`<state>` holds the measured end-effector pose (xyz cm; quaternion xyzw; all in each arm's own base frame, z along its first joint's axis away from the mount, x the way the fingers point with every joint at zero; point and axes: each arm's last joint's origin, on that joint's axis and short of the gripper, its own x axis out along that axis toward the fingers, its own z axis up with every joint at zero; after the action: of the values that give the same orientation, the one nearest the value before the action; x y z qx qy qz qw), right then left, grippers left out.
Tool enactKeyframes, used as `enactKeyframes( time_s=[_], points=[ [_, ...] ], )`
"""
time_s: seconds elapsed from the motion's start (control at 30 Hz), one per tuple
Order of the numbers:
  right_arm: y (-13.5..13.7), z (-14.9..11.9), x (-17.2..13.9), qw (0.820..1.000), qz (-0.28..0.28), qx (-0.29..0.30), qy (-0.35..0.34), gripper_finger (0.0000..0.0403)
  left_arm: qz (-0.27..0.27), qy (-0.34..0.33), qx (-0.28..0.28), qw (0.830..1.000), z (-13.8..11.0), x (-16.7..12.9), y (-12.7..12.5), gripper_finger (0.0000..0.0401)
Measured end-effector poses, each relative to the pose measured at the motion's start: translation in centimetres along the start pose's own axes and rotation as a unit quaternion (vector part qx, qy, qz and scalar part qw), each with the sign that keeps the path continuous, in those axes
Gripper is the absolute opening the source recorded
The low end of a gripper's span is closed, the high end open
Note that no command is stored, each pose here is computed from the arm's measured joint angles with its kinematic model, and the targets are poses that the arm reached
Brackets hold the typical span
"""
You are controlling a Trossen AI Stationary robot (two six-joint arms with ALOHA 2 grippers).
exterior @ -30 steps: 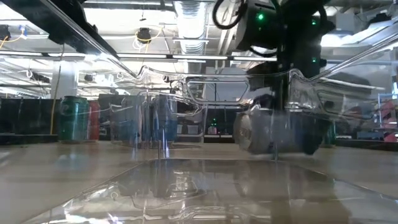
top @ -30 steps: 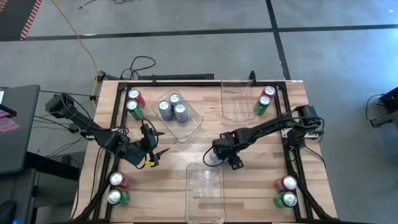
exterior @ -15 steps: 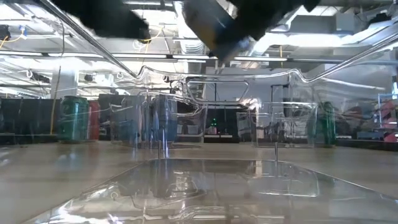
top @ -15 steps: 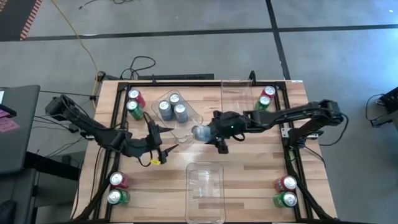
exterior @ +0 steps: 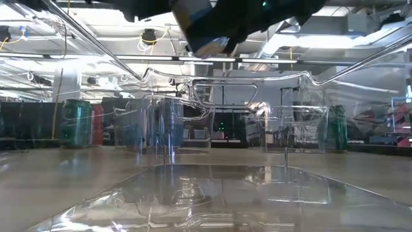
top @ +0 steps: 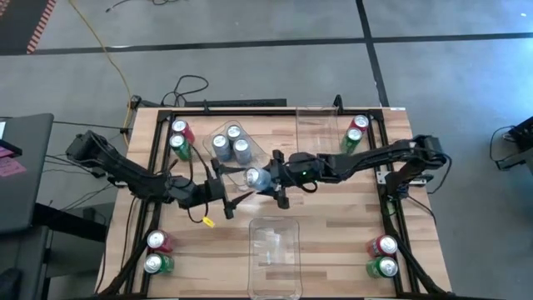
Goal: Sort soda cans
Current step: Put the blue-white soda can into the top left transparent bin
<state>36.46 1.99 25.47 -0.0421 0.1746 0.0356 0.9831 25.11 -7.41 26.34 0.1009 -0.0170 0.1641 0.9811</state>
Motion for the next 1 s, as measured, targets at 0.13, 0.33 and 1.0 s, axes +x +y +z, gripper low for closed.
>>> enactKeyframes(
  time_s=[0.13, 0.33, 1.0],
  points=[
    [0.3, -0.5, 1.0, 1.0, 0.003, -0.009, -0.012, 0.0312, -0.026, -0.007, -0.027, 0.999, -0.2, 0.8, 0.9, 0.0335],
    [0.3, -0.7, 1.6, 1.0, 0.003, -0.017, -0.021, 0.0313, -0.056, -0.014, -0.034, 0.998, -0.4, 1.3, 1.4, 0.0335],
    [-0.5, -0.1, 1.4, 0.999, 0.01, 0.014, -0.043, 0.0374, -0.006, 0.005, -0.045, 0.999, 0.7, 0.8, 2.3, 0.0298]
  ],
)
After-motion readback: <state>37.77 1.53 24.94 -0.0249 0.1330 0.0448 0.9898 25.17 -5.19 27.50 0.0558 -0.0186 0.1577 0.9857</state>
